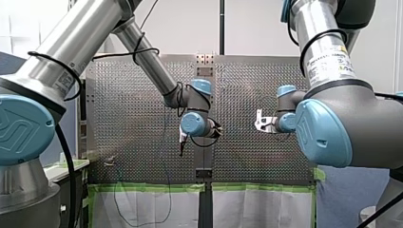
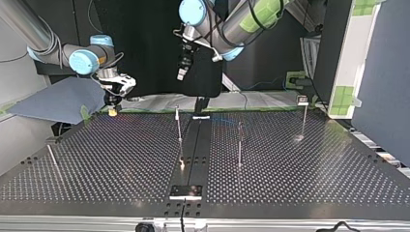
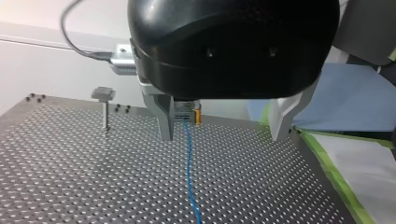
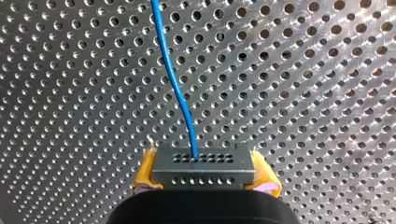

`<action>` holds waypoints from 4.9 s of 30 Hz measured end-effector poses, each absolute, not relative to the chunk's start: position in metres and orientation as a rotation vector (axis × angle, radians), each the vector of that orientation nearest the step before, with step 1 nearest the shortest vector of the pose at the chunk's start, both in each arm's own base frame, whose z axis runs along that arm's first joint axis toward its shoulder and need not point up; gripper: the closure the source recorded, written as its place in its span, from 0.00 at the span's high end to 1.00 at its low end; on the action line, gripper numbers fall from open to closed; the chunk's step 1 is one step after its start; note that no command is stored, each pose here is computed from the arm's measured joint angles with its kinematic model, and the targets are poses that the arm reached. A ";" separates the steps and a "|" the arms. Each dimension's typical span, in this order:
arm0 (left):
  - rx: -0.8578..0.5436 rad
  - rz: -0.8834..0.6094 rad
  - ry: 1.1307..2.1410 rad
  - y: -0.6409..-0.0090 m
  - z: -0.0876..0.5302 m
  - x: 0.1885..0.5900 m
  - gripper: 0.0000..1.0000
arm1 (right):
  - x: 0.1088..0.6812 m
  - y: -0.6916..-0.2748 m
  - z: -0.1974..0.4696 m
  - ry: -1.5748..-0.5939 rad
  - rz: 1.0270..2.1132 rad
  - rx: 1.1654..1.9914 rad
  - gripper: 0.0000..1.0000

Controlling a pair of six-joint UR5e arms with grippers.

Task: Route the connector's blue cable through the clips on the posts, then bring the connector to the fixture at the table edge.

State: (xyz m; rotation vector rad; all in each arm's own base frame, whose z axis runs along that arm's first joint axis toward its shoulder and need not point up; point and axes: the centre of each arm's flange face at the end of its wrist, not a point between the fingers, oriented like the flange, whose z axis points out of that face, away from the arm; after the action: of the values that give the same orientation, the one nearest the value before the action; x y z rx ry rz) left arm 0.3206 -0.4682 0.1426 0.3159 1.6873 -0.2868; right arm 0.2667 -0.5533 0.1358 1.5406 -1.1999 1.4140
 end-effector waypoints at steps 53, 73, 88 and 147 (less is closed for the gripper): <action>0.011 -0.396 1.496 -0.316 0.168 0.296 1.00 | 0.268 -0.552 0.133 -1.203 1.415 1.554 0.00; 0.051 -0.230 1.614 -0.296 0.119 0.288 1.00 | 0.269 -0.551 0.133 -1.204 1.413 1.558 0.00; 0.056 -0.342 1.533 -0.306 0.133 0.292 1.00 | 0.255 -0.555 0.179 -1.226 1.375 1.489 0.00; 0.035 -0.271 1.498 -0.298 0.151 0.293 1.00 | 0.104 -0.632 0.272 -1.082 1.279 1.398 0.00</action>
State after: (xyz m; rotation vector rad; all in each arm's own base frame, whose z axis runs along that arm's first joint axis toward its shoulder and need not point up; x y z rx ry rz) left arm 0.2925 -0.2975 0.1508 0.0347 1.4982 -0.2709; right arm 0.1039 -0.6318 0.2717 1.3984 -1.0818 1.2793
